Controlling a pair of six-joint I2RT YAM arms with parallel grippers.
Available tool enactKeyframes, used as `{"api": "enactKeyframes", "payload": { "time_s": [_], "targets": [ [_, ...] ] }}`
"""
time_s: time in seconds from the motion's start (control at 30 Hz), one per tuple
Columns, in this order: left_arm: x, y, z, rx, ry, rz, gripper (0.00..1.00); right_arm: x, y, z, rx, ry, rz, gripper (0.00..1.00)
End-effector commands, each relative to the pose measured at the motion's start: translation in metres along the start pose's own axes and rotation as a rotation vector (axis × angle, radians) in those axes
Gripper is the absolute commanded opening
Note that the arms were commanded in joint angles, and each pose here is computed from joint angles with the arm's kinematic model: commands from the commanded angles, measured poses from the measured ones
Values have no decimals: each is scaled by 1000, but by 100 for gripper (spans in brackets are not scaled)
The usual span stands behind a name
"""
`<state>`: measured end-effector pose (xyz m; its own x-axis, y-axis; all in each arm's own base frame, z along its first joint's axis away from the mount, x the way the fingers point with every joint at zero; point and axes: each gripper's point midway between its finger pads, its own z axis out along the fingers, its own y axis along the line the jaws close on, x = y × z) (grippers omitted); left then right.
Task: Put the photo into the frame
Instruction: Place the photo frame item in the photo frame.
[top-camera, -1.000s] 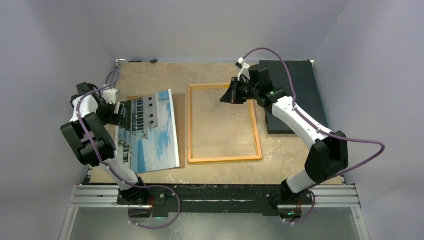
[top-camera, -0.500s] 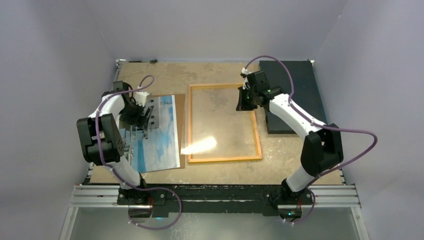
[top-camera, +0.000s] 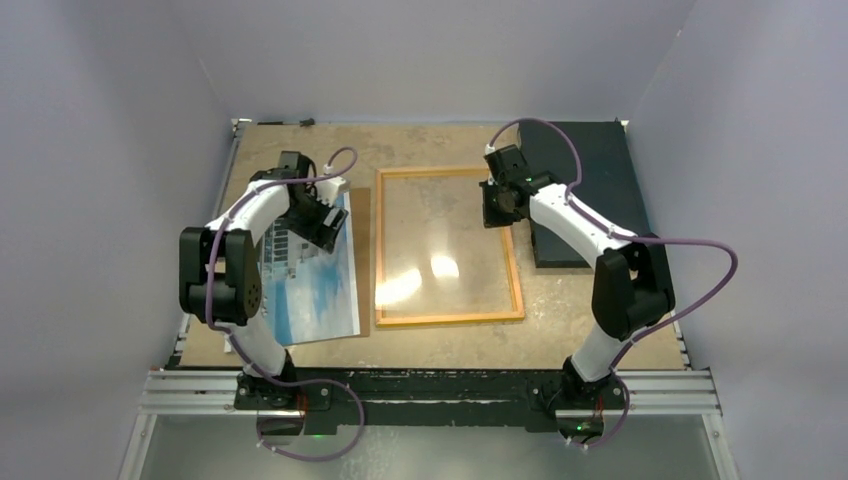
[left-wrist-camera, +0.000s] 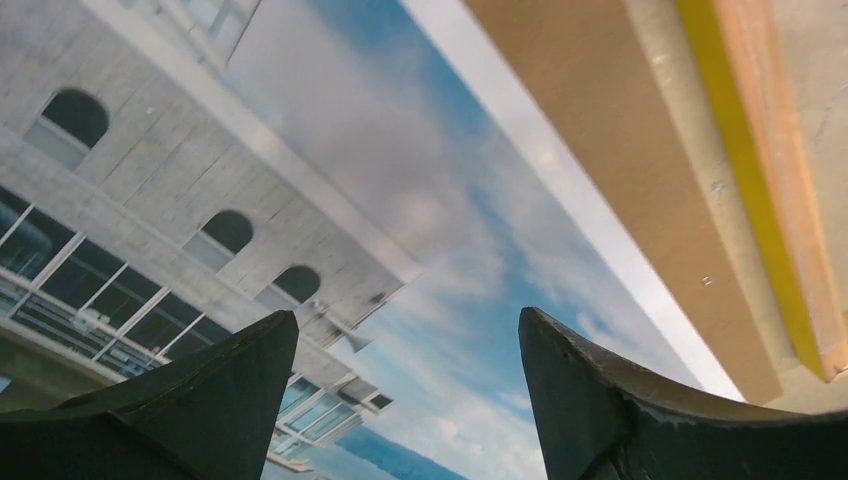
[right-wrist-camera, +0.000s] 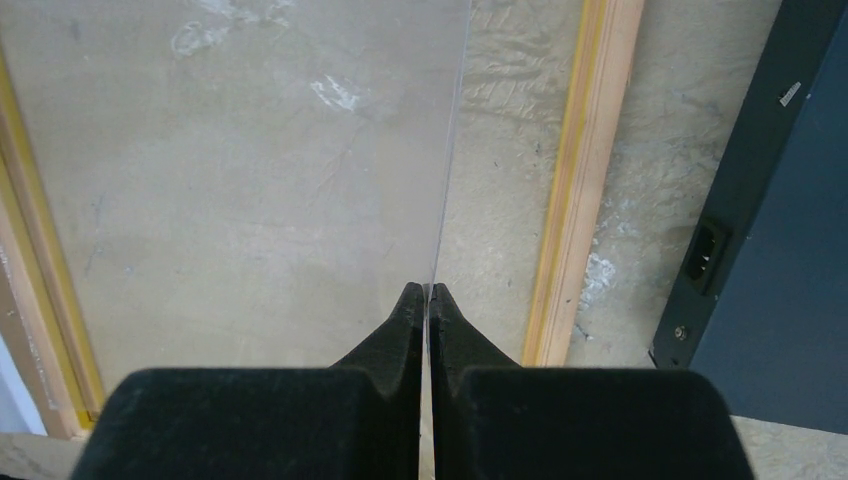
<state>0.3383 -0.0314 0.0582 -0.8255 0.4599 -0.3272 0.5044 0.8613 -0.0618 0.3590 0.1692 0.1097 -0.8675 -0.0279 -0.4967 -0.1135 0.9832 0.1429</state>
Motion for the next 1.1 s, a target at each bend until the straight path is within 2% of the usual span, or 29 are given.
{"api": "enactKeyframes", "payload": {
  "time_s": [0.0, 0.47, 1.07],
  "targets": [
    [-25, -15, 3, 17, -43, 2, 80, -9, -13, -9, 74, -28, -30, 0],
    [-48, -69, 41, 51, -31, 75, 73, -19, -20, -9, 132, -25, -57, 0],
    [-42, -83, 60, 84, -33, 94, 66, 2, 10, 1, -58, 12, 8, 0]
  ]
}}
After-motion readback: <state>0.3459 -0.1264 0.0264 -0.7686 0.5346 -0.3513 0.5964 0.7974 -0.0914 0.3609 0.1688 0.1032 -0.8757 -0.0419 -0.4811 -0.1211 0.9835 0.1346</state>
